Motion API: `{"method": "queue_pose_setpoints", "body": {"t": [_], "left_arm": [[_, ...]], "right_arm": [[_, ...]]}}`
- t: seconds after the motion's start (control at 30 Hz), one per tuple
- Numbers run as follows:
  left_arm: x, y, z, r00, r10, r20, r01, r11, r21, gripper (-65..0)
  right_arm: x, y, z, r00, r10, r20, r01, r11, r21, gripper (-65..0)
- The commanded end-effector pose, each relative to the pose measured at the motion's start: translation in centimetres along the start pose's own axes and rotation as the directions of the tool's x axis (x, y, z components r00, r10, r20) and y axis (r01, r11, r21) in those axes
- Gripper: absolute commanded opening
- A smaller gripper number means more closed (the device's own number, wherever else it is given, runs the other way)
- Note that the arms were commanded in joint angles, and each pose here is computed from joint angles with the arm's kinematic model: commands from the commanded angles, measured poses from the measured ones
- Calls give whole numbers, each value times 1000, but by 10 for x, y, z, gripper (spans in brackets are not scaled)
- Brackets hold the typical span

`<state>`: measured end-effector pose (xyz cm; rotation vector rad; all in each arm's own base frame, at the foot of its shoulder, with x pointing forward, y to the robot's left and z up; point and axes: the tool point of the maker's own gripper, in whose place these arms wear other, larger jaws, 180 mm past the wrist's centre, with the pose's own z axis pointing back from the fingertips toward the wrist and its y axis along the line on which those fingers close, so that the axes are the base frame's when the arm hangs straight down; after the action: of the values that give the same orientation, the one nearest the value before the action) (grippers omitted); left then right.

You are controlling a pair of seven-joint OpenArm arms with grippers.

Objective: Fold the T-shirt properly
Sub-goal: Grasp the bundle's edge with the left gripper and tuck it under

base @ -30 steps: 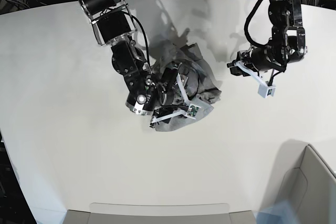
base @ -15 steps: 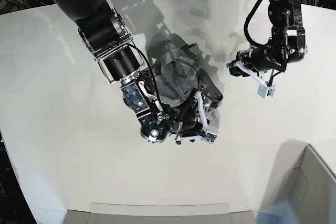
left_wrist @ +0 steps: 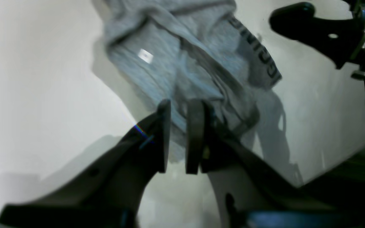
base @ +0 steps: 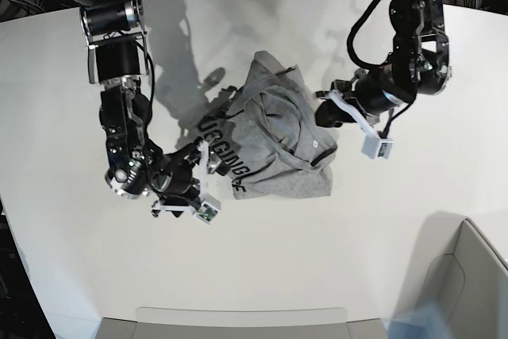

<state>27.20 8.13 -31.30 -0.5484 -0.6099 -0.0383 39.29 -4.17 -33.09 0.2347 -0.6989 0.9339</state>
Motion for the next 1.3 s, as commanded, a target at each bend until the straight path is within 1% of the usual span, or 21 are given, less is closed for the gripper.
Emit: {"method": "queue_pose_setpoints", "body": {"t": [0.0, 0.1, 0.17, 0.23, 0.33, 0.4, 0.5, 0.7, 0.83, 1.1, 1.27], "left_arm": [[1, -14, -2, 1000, -24, -4, 24, 999, -35, -544], [-13, -34, -11, 997, -63, -51, 58, 995, -83, -544], [-17, -40, -14, 995, -73, -62, 67, 993, -98, -544], [-18, -41, -14, 995, -77, -67, 71, 992, -101, -544], [-22, -33, -18, 993, -84, -80, 79, 995, -62, -531], [-31, -25, -24, 989, -94, -118, 92, 996, -23, -490], [-34, -23, -30, 989, -77, -126, 77, 997, -6, -450], [-43, -21, -38, 986, -45, -159, 44, 999, -7, -447], [-56, -6, -49, 977, -3, -212, 8, 1000, 21, -446], [-52, -2, -54, 976, 5, -219, 1, 1000, 24, -448], [-64, 10, -63, 963, 40, -267, -27, 998, 52, -448]], "right_arm": [[3, -9, 12, 999, 16, 29, -15, 1000, -26, -276], [-40, -13, 26, 999, -31, -19, 30, 998, -64, -276], [-65, -11, 33, 997, -59, -48, 55, 996, -77, -276], [-81, -7, 37, 995, -80, -64, 74, 994, -82, -276], [-97, 2, 40, 991, -101, -84, 94, 992, -80, -276], [-104, 8, 40, 990, -109, -94, 102, 992, -74, -276], [-107, 12, 38, 988, -115, -98, 109, 992, -65, -276], [-104, 15, 36, 989, -114, -93, 109, 992, -57, -276], [-104, 15, 36, 989, -115, -90, 111, 992, -55, -276], [-105, 15, 36, 989, -114, -96, 109, 992, -58, -276], [-105, 15, 36, 989, -115, -95, 110, 992, -57, -276]]}}
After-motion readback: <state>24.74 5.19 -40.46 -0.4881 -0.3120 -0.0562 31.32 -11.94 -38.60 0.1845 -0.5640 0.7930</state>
